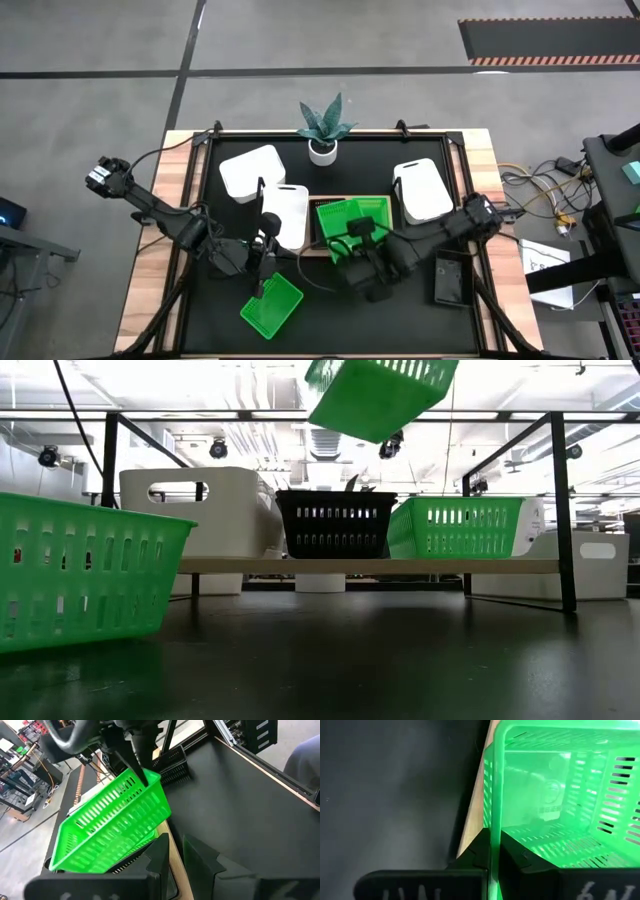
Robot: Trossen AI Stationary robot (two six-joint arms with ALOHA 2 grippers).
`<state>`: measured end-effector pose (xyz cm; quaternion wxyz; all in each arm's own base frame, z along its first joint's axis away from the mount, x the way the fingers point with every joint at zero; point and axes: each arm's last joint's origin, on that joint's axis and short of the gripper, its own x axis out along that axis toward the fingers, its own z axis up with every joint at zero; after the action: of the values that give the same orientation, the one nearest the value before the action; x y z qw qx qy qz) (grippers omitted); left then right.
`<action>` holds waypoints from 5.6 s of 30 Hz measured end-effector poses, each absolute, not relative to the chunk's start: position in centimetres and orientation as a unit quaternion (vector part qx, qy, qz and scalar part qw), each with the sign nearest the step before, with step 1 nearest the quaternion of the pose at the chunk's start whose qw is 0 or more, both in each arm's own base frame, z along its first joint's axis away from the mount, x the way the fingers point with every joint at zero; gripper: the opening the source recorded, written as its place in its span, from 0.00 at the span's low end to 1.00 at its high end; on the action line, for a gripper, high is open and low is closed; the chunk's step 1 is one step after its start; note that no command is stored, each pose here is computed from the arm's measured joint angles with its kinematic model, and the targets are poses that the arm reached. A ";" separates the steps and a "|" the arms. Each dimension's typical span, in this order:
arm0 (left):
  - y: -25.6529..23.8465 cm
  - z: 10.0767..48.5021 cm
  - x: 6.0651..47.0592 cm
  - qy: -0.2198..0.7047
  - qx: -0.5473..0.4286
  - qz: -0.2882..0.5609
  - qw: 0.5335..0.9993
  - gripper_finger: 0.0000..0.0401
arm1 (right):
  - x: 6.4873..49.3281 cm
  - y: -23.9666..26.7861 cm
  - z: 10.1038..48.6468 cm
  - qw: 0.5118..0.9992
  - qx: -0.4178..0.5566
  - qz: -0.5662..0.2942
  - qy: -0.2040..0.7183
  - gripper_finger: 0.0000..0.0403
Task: Stack baskets on shelf by color
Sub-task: Stack the right green bin on top of the other green bin on the shelf, then adjust the black bins on the shelf, then stack the left white bin on top of the other white bin on the shelf
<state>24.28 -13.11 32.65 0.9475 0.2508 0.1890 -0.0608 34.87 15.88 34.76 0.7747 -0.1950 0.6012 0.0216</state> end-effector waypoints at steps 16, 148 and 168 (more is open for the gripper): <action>-13.1 32.7 24.3 0.184 0.248 -0.060 0.949 0.10 | 33.3 11.8 33.8 0.748 -0.153 -0.005 0.645 0.02; -11.7 23.9 35.5 0.438 0.081 0.049 0.894 0.00 | 27.4 14.8 31.2 0.810 -0.186 0.109 0.546 0.02; -9.4 36.3 25.5 0.423 0.125 0.034 0.897 0.00 | 23.5 13.9 33.5 0.870 -0.214 0.159 0.416 0.02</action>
<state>25.55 -9.38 36.27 0.8970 0.1252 0.4226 0.0337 23.47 13.86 33.46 0.8697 -0.2136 0.4157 0.1587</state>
